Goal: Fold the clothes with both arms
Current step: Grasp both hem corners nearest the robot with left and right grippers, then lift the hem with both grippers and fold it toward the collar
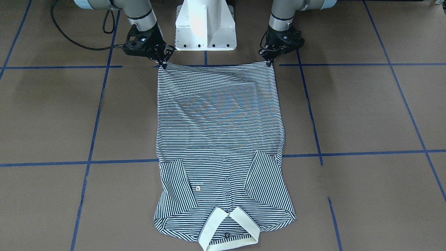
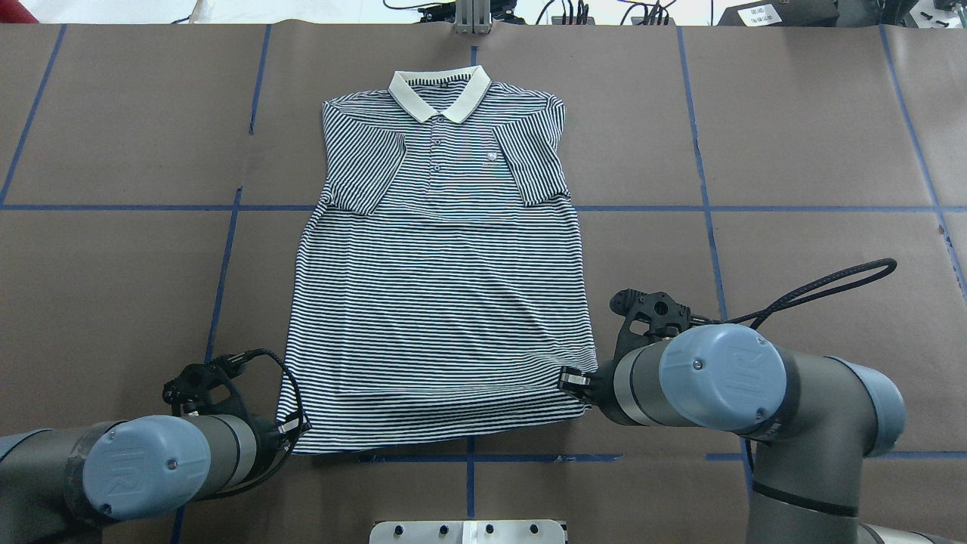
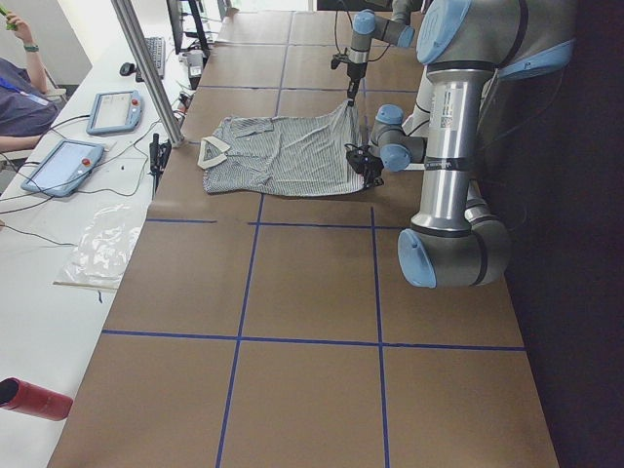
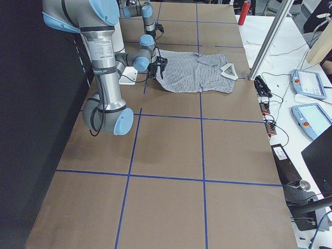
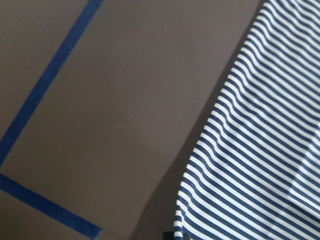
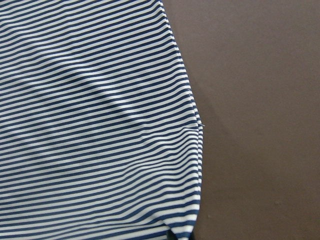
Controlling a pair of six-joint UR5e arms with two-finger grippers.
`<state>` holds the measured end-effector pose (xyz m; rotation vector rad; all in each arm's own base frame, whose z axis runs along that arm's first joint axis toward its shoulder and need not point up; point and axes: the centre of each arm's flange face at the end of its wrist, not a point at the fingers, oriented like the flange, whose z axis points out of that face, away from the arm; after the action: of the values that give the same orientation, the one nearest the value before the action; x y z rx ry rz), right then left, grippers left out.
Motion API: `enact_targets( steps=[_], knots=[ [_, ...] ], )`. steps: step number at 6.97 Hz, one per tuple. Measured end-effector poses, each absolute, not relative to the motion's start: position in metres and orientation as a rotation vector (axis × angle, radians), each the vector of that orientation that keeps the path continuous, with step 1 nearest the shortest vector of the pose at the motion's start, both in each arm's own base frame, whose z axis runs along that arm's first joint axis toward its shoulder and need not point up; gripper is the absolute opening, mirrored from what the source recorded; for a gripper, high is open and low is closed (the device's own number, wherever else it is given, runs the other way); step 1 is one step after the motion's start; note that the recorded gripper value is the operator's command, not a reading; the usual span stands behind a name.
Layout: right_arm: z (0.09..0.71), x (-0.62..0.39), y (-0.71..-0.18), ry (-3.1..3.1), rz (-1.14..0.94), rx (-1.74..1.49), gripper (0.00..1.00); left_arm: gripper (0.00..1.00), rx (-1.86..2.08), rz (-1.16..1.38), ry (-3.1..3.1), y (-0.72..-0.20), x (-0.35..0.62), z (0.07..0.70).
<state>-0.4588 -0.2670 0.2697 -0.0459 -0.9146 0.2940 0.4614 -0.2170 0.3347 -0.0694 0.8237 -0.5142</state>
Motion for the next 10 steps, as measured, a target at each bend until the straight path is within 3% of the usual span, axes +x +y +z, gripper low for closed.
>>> enact_targets(
  steps=[6,8,10],
  knots=[
    [0.284,-0.403,-0.151,-0.896,0.151,-0.184,0.00,0.00,-0.116,-0.327,0.925,-0.159,0.419,0.258],
    [0.275,-0.398,-0.173,-0.926,0.176,-0.151,0.00,0.00,-0.147,-0.310,0.973,-0.158,0.398,0.235],
    [0.260,-0.378,-0.248,-0.971,0.147,0.019,0.00,0.00,-0.085,-0.297,1.048,-0.200,0.375,0.208]
  ],
)
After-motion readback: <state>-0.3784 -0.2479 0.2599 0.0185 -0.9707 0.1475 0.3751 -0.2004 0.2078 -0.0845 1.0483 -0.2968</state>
